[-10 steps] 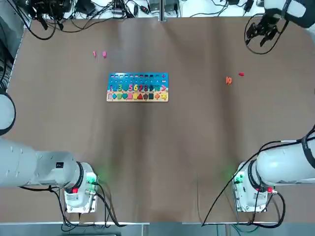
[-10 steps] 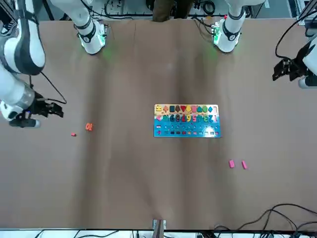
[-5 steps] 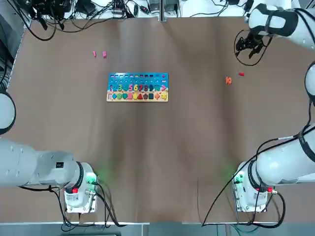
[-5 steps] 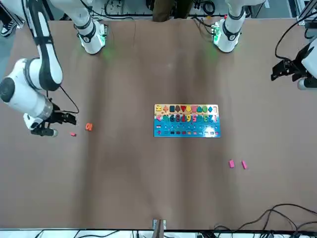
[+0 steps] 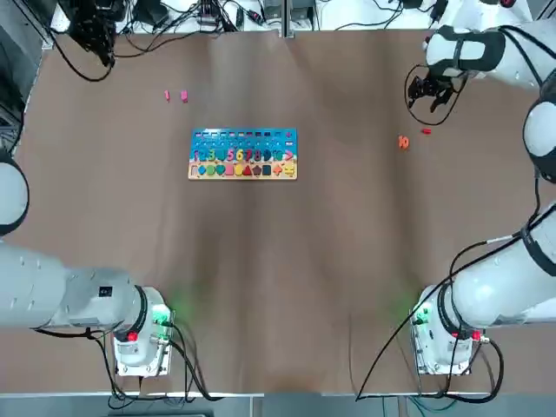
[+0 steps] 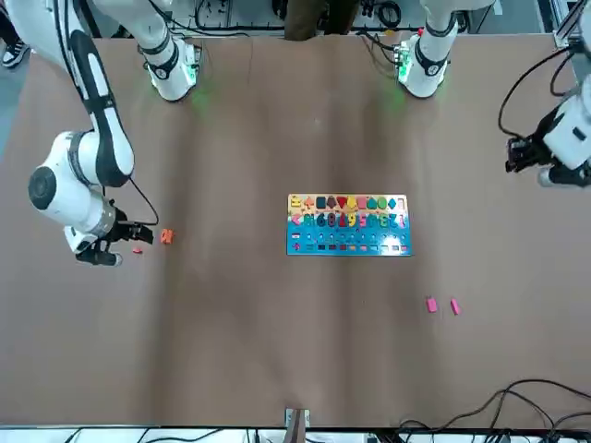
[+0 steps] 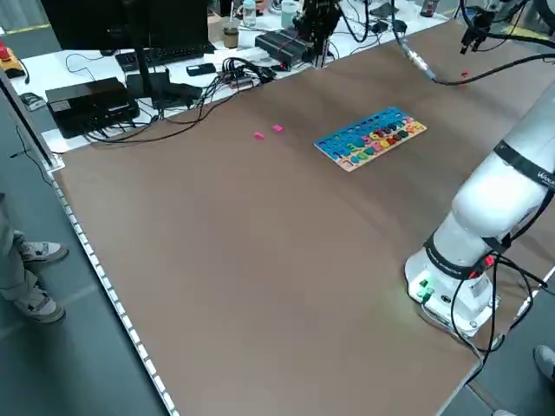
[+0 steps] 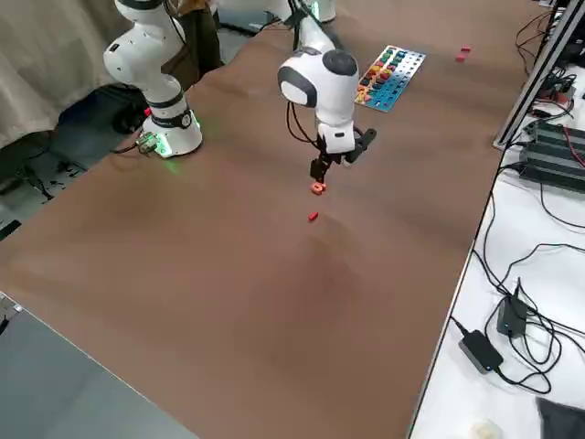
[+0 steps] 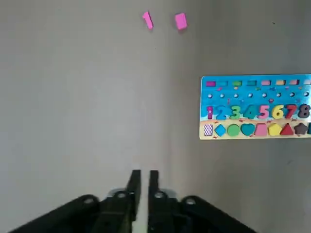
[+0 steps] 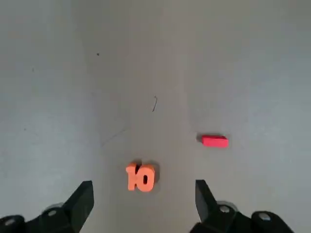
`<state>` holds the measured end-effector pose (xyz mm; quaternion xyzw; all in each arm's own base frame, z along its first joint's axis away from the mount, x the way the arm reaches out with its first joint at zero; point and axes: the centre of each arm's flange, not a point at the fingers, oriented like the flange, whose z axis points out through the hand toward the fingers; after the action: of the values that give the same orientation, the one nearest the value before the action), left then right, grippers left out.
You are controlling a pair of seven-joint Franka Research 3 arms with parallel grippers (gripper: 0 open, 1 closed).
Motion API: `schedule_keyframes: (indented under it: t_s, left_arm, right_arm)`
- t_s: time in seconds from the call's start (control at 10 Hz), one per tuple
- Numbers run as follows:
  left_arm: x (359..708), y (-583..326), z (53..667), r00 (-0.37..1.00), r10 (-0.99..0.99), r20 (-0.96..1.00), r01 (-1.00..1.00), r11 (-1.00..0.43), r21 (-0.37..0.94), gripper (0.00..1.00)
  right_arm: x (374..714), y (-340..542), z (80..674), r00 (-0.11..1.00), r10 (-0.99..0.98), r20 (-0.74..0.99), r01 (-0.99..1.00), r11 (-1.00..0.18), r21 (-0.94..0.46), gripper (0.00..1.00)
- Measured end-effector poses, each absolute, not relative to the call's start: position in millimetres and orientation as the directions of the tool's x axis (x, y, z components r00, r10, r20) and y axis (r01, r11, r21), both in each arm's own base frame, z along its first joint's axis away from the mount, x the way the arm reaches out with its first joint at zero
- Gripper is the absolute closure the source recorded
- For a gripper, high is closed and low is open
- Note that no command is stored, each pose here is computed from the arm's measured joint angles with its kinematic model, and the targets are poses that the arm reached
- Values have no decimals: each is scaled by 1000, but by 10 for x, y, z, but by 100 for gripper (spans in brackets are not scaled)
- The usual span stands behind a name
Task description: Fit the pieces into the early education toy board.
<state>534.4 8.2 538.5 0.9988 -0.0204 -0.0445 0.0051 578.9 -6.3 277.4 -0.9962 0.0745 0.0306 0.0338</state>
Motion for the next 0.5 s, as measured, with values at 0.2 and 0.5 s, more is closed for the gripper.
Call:
schedule_keyframes:
  t_s: [0.2,0.5]
  left_arm:
    - [5332,-23,5039,994,-59,-91,-58,-998,11,99]
    - [5268,-146,4359,992,-80,-93,-80,-997,10,99]
  right_arm:
    - [5815,-70,2620,985,-162,-56,-165,-985,-58,8]
    - [5802,3,2395,981,-177,-80,-182,-981,-62,11]
